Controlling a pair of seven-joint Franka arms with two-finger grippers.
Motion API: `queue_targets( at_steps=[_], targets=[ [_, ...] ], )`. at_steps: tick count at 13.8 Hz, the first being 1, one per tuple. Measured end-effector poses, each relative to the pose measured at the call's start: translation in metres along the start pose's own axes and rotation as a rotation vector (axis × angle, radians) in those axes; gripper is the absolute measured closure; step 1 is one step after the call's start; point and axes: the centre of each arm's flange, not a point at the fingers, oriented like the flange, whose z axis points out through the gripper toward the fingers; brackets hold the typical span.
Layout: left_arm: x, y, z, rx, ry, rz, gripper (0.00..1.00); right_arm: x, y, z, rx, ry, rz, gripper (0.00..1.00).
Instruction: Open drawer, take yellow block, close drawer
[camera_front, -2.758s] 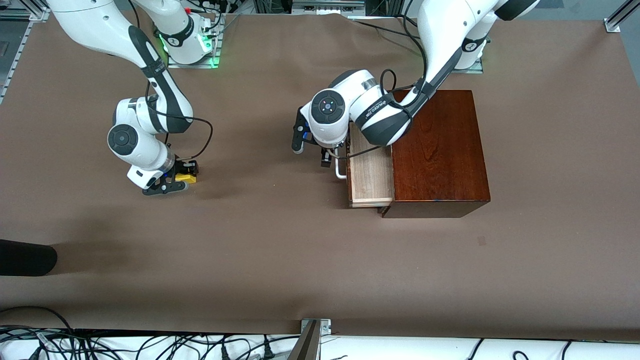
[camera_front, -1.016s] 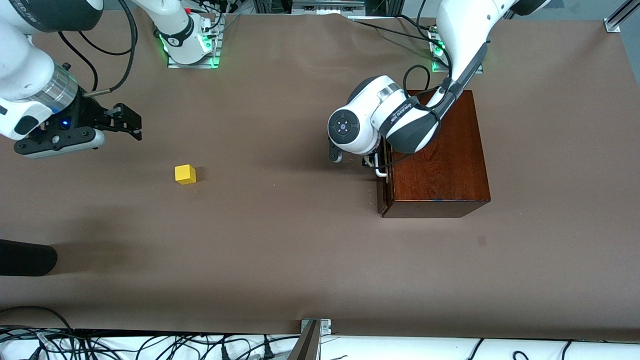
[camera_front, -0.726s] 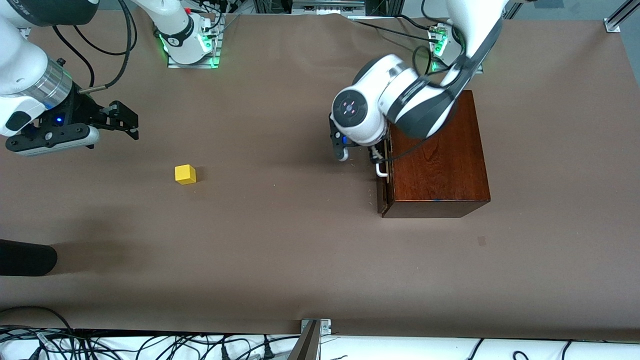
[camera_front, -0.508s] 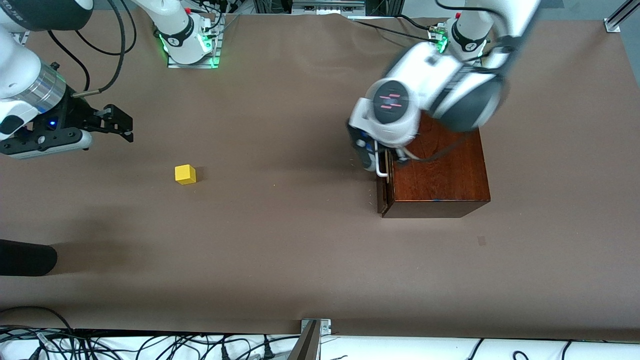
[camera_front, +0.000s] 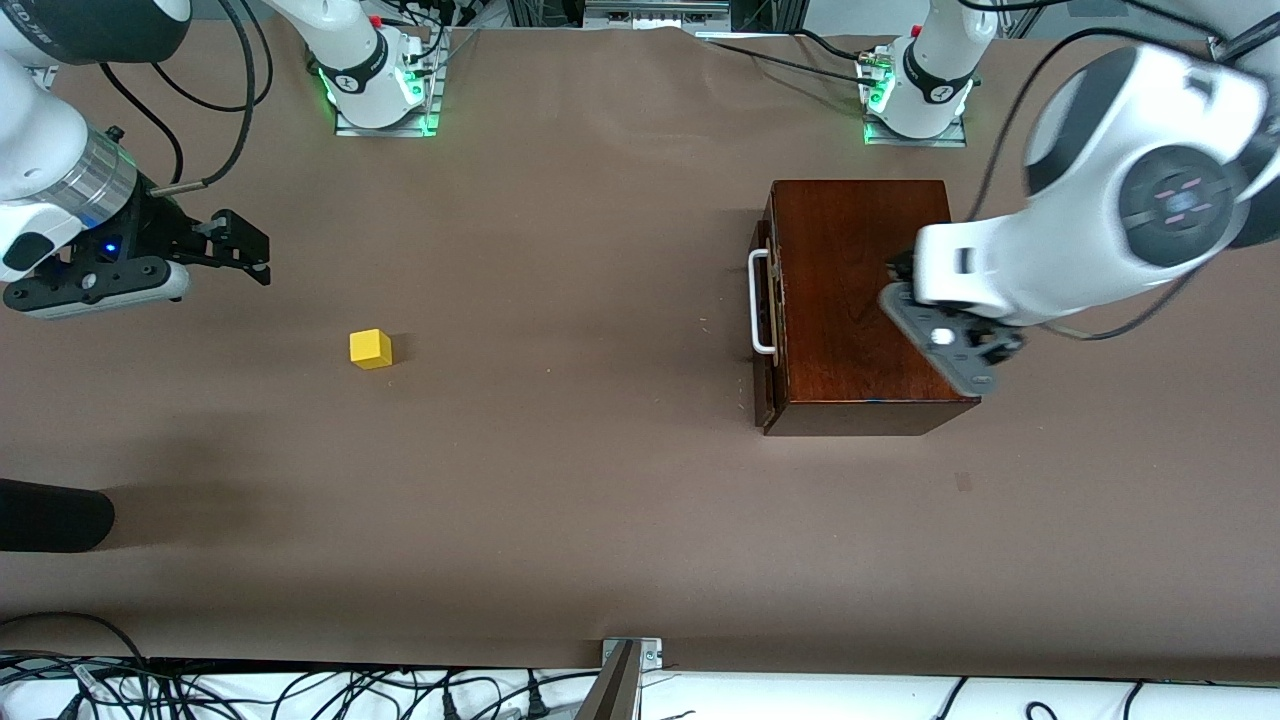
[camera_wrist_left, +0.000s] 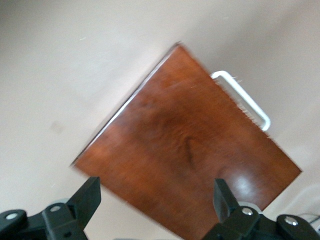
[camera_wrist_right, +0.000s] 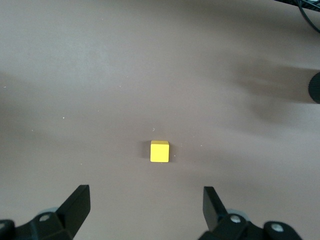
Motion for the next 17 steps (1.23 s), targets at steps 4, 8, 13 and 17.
queue_targets(
  at_steps=[4, 8, 13, 17],
  targets=[
    [-0.064, -0.040, -0.029, 0.031, 0.152, -0.338, 0.00, 0.000, 0.000, -0.001, 0.000, 0.001, 0.001, 0.00],
    [-0.110, -0.048, -0.023, 0.032, 0.185, -0.612, 0.00, 0.000, 0.003, -0.001, -0.001, 0.001, 0.004, 0.00],
    [-0.138, -0.044, -0.024, 0.081, 0.176, -0.739, 0.00, 0.000, 0.003, -0.001, -0.001, 0.001, 0.006, 0.00],
    [-0.142, -0.044, -0.020, 0.079, 0.171, -0.749, 0.00, 0.000, 0.004, -0.001, -0.001, 0.001, 0.006, 0.00]
  ],
)
